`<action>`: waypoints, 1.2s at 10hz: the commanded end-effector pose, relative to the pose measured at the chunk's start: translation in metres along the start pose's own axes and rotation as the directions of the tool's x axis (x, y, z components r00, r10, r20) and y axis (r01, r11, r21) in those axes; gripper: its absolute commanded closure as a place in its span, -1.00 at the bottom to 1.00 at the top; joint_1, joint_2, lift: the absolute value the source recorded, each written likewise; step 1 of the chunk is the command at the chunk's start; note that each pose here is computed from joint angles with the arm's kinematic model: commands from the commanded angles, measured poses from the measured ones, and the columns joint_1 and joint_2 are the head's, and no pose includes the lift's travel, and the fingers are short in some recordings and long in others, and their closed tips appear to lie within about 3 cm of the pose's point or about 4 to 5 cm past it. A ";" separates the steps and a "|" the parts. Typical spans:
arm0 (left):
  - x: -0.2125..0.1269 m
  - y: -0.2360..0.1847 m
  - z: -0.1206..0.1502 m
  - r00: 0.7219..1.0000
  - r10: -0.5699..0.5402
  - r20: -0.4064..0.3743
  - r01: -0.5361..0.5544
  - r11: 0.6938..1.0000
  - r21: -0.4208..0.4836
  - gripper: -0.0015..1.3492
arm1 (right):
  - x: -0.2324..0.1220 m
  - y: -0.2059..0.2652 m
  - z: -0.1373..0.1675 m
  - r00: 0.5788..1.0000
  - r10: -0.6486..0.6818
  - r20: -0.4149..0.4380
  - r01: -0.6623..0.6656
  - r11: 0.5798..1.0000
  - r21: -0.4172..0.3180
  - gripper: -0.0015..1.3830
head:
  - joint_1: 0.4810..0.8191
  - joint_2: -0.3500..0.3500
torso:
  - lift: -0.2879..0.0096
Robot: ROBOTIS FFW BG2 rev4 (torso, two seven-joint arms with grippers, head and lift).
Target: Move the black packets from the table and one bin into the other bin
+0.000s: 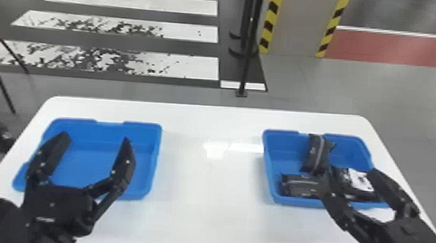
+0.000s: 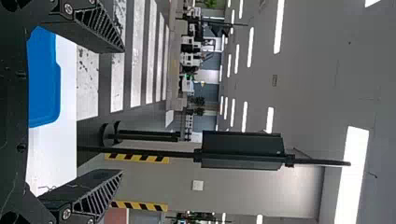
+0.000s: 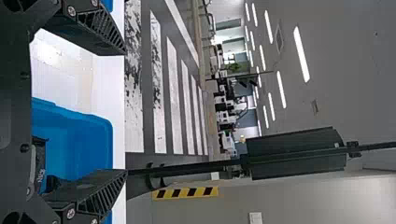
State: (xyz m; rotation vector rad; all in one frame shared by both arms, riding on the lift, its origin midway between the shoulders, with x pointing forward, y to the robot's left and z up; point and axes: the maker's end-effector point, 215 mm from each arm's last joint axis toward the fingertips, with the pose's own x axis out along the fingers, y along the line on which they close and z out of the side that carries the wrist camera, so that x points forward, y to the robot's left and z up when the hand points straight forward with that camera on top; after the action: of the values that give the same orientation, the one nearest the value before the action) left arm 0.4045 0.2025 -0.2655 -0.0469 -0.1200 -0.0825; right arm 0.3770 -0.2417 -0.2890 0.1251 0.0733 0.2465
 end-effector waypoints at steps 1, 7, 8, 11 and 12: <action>0.000 0.000 0.001 1.000 0.000 0.002 0.000 1.000 0.004 -0.83 | 0.000 0.000 0.001 1.000 0.000 0.004 0.000 1.000 0.001 -0.82 | 0.27 -0.16 | 0.20; -0.001 0.003 0.001 1.000 0.005 0.003 -0.006 1.000 0.011 -0.83 | -0.001 0.000 0.004 1.000 0.000 0.012 0.000 1.000 0.002 -0.82 | 0.27 -0.17 | 0.20; -0.001 0.003 0.001 1.000 0.005 0.003 -0.006 1.000 0.011 -0.83 | -0.001 0.000 0.004 1.000 0.000 0.012 0.000 1.000 0.002 -0.82 | 0.27 -0.16 | 0.20; -0.002 0.008 0.002 1.000 0.018 0.017 -0.018 1.000 0.020 -0.83 | -0.001 0.000 0.007 1.000 -0.001 0.023 0.000 1.000 0.006 -0.82 | 0.27 -0.15 | 0.20; -0.001 0.007 0.003 1.000 0.016 0.019 -0.017 1.000 0.019 -0.83 | -0.001 0.000 0.008 1.000 -0.001 0.026 0.000 1.000 0.006 -0.82 | 0.27 -0.14 | 0.20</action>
State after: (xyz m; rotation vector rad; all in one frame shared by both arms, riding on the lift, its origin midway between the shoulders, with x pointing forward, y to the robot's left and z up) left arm 0.4037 0.2102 -0.2634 -0.0292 -0.1380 -0.0637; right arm 0.3763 -0.2427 -0.2816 0.1334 0.0501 0.2445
